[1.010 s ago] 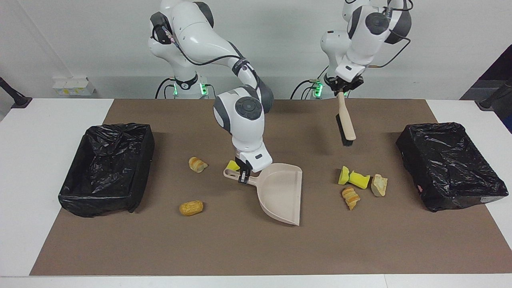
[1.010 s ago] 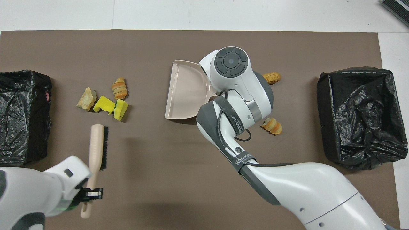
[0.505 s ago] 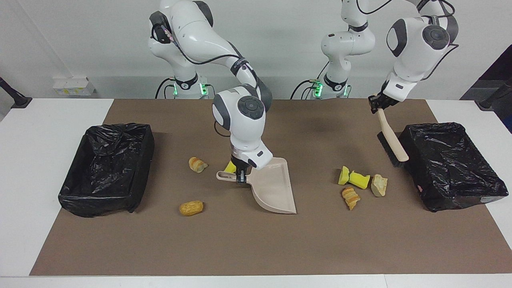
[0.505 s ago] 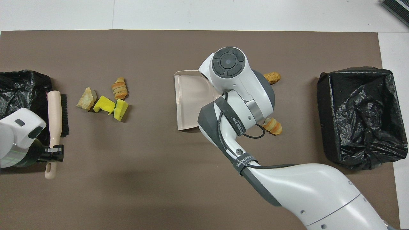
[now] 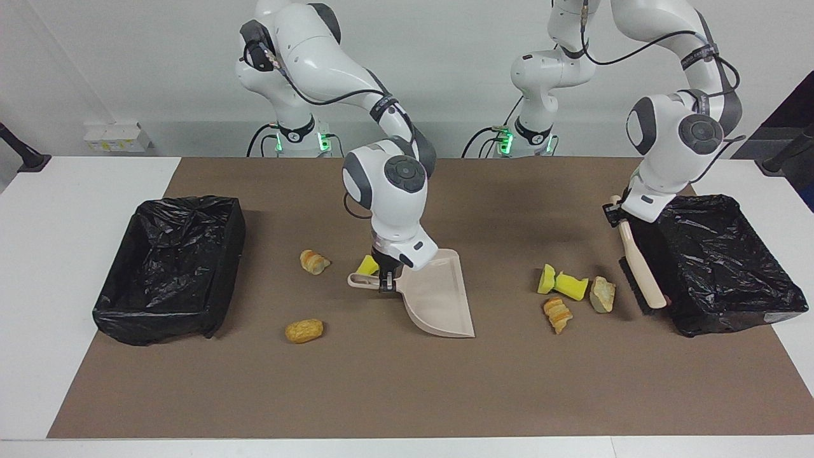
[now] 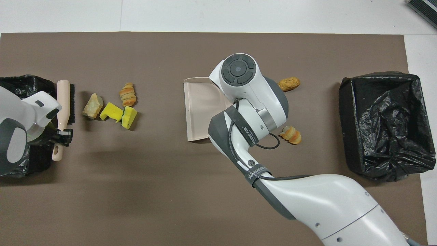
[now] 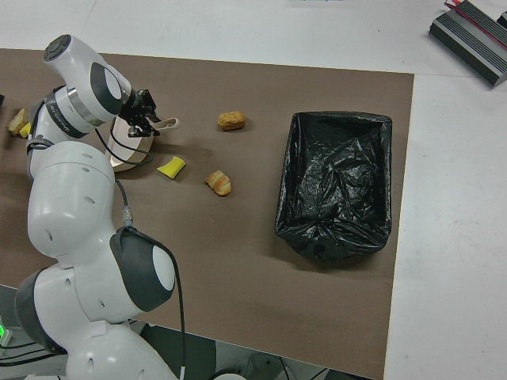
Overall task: Sweep and dump trash in bin
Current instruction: 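Sweep the bread and sponge pieces into the dustpan with the left gripper, then sweep the remaining bread chunk into the dustpan with the left gripper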
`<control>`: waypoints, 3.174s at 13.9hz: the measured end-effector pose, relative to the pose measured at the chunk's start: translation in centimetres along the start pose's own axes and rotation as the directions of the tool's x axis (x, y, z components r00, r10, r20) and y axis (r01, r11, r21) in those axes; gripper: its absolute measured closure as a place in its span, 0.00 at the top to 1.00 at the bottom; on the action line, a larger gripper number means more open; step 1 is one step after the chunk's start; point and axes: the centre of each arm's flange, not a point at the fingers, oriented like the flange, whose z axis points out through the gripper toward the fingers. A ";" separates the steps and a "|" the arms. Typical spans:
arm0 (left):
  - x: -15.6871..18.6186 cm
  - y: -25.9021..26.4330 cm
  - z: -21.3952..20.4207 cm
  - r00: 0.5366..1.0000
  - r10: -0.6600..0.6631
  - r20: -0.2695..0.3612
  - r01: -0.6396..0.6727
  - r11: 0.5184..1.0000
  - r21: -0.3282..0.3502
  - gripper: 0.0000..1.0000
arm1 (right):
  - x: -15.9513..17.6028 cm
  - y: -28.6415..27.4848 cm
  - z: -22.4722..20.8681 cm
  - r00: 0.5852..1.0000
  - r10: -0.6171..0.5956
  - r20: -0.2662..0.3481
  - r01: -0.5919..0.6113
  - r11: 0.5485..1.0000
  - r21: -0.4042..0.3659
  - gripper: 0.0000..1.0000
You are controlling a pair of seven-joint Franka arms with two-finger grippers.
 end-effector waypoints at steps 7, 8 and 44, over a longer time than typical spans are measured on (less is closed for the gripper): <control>-0.3 4.8 2.3 0.998 0.052 0.039 -0.050 0.997 -0.059 0.26 | 1.4 -0.1 0.4 1.000 -0.007 -0.013 0.007 1.000 -0.020 0.31; -0.7 6.5 2.2 0.997 0.067 0.041 -0.064 0.995 -0.075 0.26 | 1.4 0.0 0.4 1.000 0.005 -0.016 -0.006 1.000 -0.024 0.31; 2.2 18.1 0.9 0.899 0.438 -0.018 -0.438 0.898 -0.043 0.26 | 2.5 -0.1 0.3 0.992 0.117 -0.043 -0.119 0.992 -0.044 0.31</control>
